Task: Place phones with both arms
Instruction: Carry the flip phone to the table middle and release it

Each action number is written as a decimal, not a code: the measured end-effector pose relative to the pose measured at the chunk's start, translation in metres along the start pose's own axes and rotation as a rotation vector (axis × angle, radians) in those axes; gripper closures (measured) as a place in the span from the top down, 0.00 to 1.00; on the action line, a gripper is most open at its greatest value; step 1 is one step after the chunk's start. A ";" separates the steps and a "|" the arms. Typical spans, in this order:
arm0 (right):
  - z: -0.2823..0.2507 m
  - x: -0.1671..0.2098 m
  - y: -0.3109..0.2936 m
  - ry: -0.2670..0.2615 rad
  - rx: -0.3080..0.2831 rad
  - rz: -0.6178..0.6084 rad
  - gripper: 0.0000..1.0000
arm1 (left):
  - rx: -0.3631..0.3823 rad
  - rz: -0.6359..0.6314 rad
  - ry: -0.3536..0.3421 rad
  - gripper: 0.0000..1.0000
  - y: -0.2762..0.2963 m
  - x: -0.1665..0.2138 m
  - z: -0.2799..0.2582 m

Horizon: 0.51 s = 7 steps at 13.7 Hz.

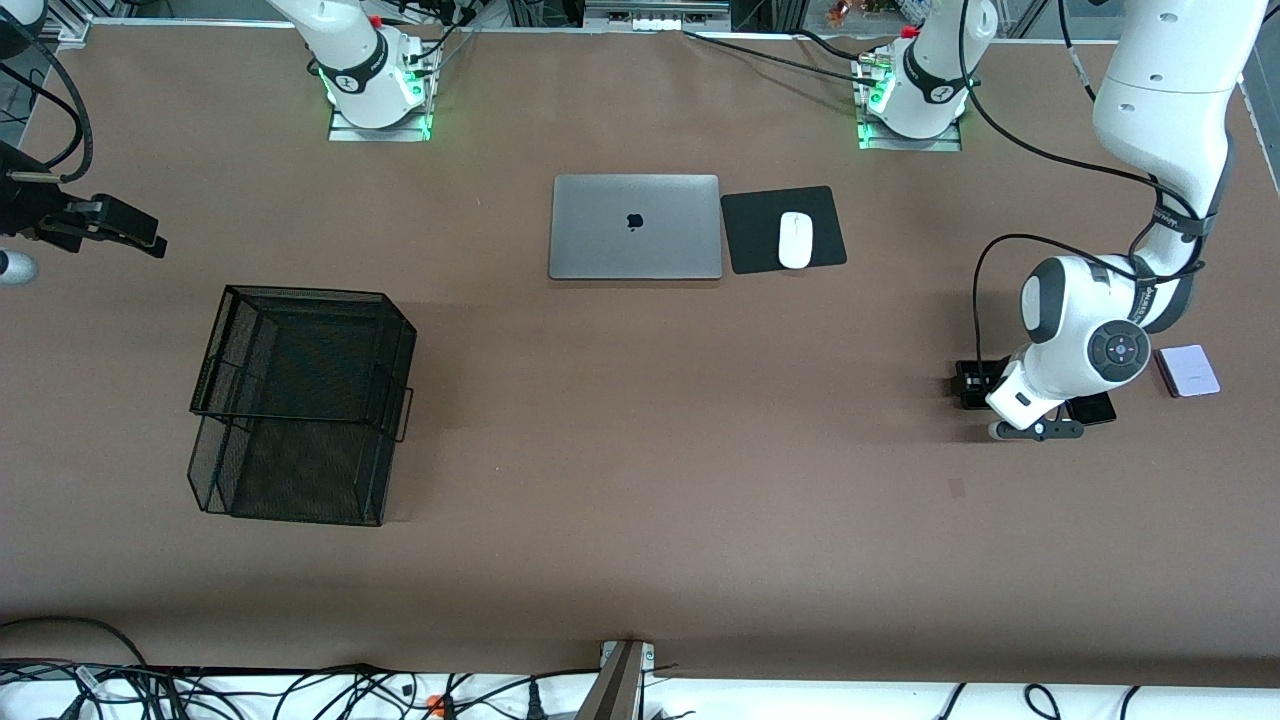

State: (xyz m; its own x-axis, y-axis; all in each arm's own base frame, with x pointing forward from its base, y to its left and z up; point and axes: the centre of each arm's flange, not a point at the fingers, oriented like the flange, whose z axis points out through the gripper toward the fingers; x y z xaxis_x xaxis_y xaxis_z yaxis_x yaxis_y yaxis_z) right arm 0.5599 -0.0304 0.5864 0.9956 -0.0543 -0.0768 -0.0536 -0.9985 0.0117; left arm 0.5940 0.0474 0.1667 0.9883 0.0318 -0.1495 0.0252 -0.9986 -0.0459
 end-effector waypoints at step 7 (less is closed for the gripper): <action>0.000 0.001 0.000 0.003 0.000 0.000 1.00 | -0.116 0.187 -0.053 0.80 0.149 0.026 -0.093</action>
State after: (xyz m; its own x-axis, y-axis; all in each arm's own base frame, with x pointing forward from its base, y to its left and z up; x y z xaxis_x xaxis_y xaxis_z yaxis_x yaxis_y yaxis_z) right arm 0.5605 -0.0305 0.5863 0.9958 -0.0545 -0.0735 -0.0538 -0.9985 0.0117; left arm 0.6373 -0.1047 0.2474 0.9680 -0.1557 -0.1969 -0.1380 -0.9853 0.1007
